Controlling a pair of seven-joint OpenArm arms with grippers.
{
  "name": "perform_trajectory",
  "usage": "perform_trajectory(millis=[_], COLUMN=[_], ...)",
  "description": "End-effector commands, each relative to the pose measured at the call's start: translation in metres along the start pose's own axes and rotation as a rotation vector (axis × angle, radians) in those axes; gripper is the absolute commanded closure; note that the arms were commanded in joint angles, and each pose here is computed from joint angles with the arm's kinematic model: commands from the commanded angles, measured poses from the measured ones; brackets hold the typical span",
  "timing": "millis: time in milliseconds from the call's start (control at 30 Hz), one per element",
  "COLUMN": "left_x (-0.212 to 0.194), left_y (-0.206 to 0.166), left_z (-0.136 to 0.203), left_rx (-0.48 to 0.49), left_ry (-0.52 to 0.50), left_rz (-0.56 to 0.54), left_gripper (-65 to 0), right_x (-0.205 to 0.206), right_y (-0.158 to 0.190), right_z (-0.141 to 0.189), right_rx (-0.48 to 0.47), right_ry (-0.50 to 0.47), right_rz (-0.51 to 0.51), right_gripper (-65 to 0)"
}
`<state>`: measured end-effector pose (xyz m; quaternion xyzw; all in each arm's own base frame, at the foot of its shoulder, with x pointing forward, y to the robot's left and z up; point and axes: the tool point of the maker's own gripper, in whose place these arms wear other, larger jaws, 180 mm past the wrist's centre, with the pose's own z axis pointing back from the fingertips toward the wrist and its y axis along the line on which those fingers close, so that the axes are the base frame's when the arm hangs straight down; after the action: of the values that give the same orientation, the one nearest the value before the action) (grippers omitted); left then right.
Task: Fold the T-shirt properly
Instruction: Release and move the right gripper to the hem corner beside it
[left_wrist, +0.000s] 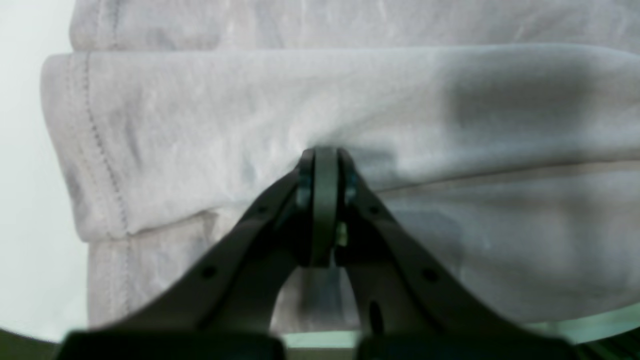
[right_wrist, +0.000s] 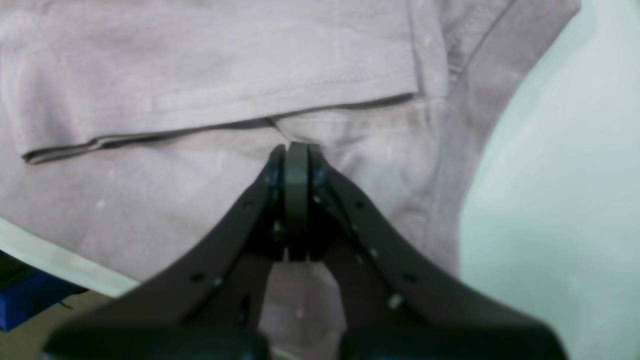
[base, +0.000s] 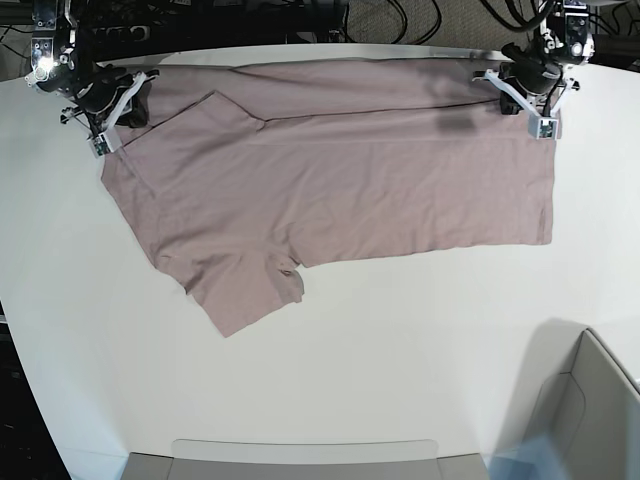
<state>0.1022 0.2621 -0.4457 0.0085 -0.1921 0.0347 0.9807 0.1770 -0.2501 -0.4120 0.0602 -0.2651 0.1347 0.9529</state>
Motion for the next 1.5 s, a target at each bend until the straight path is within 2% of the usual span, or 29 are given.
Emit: perform_trajectory(millis=[0,233,333,533,733,900,1067,1200,1267,1467], left_x=[-0.029,0.01,0.031,0.059,0.104,0.127,0.14,0.138,0.137,0.136], left_y=[0.009,-0.004,0.007,0.038,0.055,0.054,0.047,0.044,0.042,0.043], left_z=[0.005,0.019,0.026,0.034,0.056,0.062,0.062,0.059,0.058,0.057], left_rx=[0.046,0.026,0.059,0.135,0.185,0.185,0.163,0.155,0.151,0.15], left_ry=[0.129,0.015,-0.045,-0.075,-0.164,-0.203,-0.212,-0.211,-0.21,-0.205], left_rz=[-0.019,-0.054,-0.037,0.023,0.061,0.074,0.083,0.099,0.104,0.107], left_gripper=[0.0,0.0,0.0,0.0,0.0,0.0,0.0,0.0,0.0,0.0], right_x=[0.002,0.025,0.034,0.055,0.098,0.152,0.191,0.209,0.216,0.183], right_y=[-0.016,-0.04,-0.044,-0.047,-0.05,-0.037,-0.034,-0.037,-0.039,-0.047], right_z=[0.008,0.025,0.032,0.042,0.043,0.033,-0.018,-0.064,-0.079,-0.101], right_rx=[-0.056,-0.139,-0.157,-0.182,-0.193,-0.146,-0.146,-0.151,-0.148,-0.183], right_ry=[0.005,-0.079,-0.107,-0.166,-0.273,-0.369,-0.306,-0.22,-0.209,-0.102], right_rz=[0.01,-0.019,-0.009,0.012,0.021,0.074,0.155,0.142,0.124,0.144], right_gripper=[0.0,0.0,0.0,0.0,0.0,0.0,0.0,0.0,0.0,0.0])
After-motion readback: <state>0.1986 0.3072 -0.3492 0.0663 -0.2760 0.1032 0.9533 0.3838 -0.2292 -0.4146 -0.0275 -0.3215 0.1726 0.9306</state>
